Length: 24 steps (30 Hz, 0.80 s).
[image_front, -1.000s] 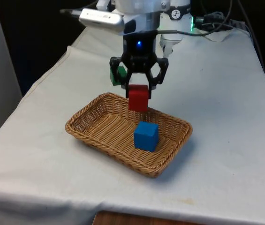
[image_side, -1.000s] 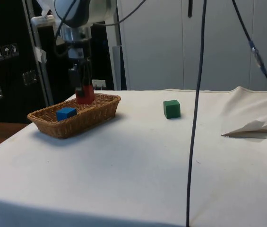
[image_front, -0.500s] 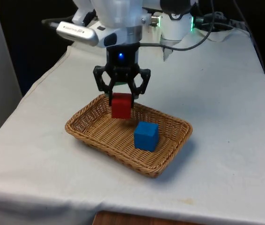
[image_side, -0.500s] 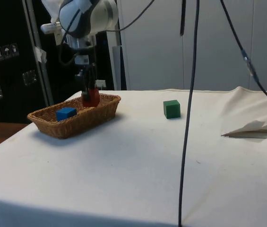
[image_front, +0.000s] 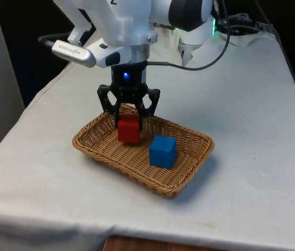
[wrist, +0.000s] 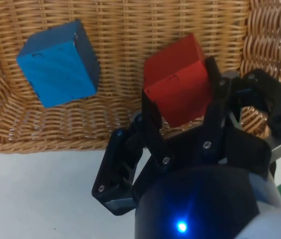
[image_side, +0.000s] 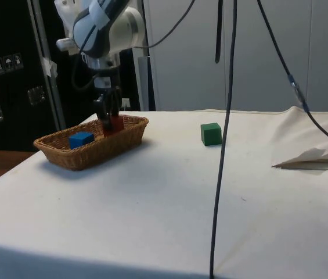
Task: Pick up exactly two blocks and place them into the basket.
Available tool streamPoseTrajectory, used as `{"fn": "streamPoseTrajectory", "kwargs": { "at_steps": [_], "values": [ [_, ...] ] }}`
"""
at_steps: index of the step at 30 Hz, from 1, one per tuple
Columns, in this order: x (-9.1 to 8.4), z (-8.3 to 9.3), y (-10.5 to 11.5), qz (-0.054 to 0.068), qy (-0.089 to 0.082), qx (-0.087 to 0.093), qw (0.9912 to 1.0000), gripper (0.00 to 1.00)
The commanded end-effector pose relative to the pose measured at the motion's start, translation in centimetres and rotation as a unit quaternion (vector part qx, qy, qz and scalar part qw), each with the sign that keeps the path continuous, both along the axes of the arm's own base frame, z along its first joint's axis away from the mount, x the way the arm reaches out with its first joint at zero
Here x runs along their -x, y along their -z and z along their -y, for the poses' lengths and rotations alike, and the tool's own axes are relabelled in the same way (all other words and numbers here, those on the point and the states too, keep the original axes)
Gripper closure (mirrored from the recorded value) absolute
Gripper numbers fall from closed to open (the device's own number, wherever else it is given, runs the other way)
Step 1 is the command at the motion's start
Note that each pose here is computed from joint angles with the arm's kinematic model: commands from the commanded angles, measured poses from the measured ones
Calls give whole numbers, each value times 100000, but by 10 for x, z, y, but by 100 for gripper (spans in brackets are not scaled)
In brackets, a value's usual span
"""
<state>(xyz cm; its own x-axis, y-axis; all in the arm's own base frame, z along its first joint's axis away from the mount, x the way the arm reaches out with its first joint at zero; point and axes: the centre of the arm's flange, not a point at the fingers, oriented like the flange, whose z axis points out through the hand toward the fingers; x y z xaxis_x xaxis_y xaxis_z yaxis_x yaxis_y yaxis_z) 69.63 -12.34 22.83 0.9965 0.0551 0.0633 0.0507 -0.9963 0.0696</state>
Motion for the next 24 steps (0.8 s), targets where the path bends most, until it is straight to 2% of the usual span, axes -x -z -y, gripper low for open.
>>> {"fn": "streamPoseTrajectory", "kwargs": {
  "at_steps": [1, 4, 6, 13, 14, 15, 24],
  "values": [
    [-1, 0, 3, 317, 86, -338, 99999, 97],
    [0, 2, 3, 182, 368, -514, 99998, 97],
    [1, 2, 3, 42, 456, -195, 99999, 89],
    [1, 3, 3, 121, 681, -689, 99995, 24],
    [1, 4, 3, 130, 716, -655, 99995, 5],
    [1, 4, 3, 64, 781, -366, 99996, 0],
    [1, 4, 3, 96, 843, -438, 99995, 0]
  ]
}}
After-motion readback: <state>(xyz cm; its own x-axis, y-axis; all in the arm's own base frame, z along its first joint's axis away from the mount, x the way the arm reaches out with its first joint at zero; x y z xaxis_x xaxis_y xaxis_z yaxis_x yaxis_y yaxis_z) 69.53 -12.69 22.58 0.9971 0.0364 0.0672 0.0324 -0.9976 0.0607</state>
